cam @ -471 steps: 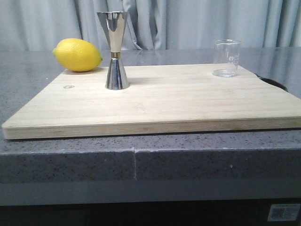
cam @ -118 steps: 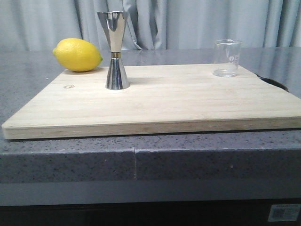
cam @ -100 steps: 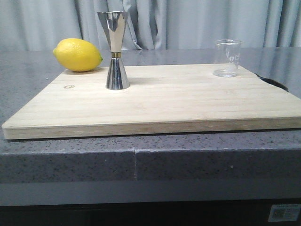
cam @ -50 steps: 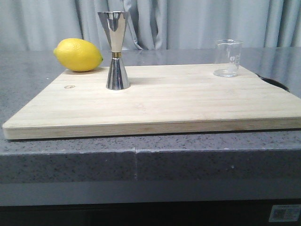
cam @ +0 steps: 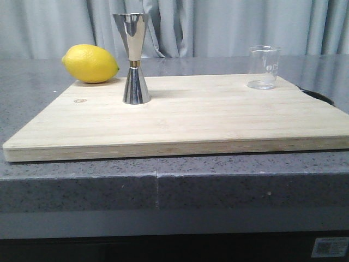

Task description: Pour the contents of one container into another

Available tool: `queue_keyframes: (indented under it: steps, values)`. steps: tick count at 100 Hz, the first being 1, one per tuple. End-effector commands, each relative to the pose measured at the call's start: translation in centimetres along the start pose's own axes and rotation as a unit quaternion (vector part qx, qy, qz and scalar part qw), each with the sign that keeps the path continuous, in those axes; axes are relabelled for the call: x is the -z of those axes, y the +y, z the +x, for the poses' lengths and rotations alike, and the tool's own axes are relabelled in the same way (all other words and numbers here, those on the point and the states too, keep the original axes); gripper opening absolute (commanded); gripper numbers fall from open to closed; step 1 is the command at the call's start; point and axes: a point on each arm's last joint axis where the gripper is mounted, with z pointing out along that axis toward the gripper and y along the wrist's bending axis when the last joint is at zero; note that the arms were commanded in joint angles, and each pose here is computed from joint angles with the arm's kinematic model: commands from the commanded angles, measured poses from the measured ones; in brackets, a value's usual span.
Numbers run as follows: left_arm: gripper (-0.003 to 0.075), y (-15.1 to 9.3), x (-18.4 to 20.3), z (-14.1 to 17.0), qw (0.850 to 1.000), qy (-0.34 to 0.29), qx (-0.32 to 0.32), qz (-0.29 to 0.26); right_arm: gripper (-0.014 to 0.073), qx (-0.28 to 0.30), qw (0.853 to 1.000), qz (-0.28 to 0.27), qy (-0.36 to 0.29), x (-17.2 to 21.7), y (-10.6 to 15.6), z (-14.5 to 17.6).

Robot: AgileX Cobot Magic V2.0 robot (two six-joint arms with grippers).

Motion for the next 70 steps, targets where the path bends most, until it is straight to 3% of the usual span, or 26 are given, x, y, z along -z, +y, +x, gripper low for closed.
queue_keyframes:
  steps: [1, 36, 45, 57, 70]
  values:
    - [-0.0019, -0.1, 0.5, -1.0, 1.0, -0.017, -0.009, 0.001, -0.0067, 0.005, 1.0, 0.012, -0.014, 0.1, -0.3, -0.9]
    - [-0.0019, -0.1, 3.8, -0.3, 0.997, -0.055, -0.051, 0.016, -0.0066, 0.005, 1.0, 0.012, -0.014, 0.1, -0.3, -0.9]
    - [-0.0019, 0.0, 3.9, 1.0, 0.996, -0.076, -0.029, 0.028, -0.0066, 0.005, 1.0, 0.012, -0.014, 0.1, -0.3, -0.9]
    - [-0.0019, 0.0, 4.1, 2.8, 0.987, -0.149, -0.02, 0.051, -0.0067, 0.005, 1.0, 0.012, -0.014, 0.1, -0.3, -0.9]
    - [-0.0019, 0.3, 4.0, 5.2, 0.986, -0.16, -0.013, 0.053, -0.0067, 0.005, 1.0, 0.012, -0.014, 0.1, -0.3, -0.9]
